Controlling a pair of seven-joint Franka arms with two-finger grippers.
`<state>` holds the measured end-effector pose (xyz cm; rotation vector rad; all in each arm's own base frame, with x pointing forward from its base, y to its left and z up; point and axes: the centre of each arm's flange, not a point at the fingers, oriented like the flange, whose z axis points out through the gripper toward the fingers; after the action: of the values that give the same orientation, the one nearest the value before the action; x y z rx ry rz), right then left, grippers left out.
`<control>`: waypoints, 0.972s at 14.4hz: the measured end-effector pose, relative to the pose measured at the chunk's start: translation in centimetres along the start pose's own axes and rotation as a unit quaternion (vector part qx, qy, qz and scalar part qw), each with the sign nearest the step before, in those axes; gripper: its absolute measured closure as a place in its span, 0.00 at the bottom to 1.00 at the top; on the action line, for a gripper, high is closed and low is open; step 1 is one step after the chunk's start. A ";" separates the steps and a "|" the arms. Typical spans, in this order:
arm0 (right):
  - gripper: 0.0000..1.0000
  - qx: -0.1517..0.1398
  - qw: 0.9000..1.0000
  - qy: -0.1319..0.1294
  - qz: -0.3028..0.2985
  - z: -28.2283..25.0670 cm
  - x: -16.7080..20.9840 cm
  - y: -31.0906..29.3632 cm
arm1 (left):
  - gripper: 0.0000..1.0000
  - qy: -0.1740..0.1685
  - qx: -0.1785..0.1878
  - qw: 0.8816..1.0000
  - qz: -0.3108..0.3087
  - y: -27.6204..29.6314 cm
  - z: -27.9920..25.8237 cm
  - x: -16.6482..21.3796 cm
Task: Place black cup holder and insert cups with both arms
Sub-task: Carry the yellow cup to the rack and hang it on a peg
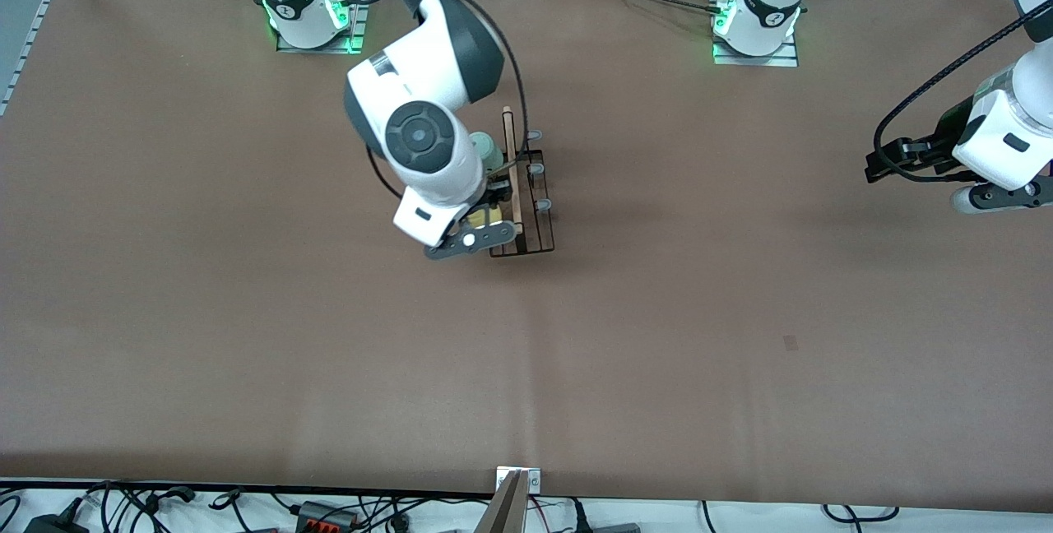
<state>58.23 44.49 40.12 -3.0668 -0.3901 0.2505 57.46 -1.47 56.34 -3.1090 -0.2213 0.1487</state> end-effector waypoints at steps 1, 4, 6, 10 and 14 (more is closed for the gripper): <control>0.35 -0.002 1.000 -0.003 0.002 0.4 0.2 0.2 | 0.00 0.000 0.000 1.000 0.000 0.0 0.0 0.0; 0.35 -0.002 1.000 -0.018 0.006 2.6 0.6 0.3 | 0.00 0.000 0.000 1.000 0.000 0.0 0.0 0.0; 0.35 -0.005 1.000 -0.025 0.000 4.3 0.5 -0.7 | 0.00 0.000 0.000 1.000 0.000 0.0 0.0 0.0; 0.35 -0.007 1.000 -0.027 -0.002 4.9 0.4 -1.0 | 0.00 0.000 0.000 1.000 0.000 0.0 0.0 0.0; 0.35 -0.010 1.000 -0.030 0.001 6.6 0.9 -0.9 | 0.00 0.000 0.000 1.000 0.000 0.0 0.0 0.0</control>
<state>57.76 45.74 33.49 -3.0850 -0.3958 0.3409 57.46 -1.45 56.33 -3.1091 -0.2208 0.1489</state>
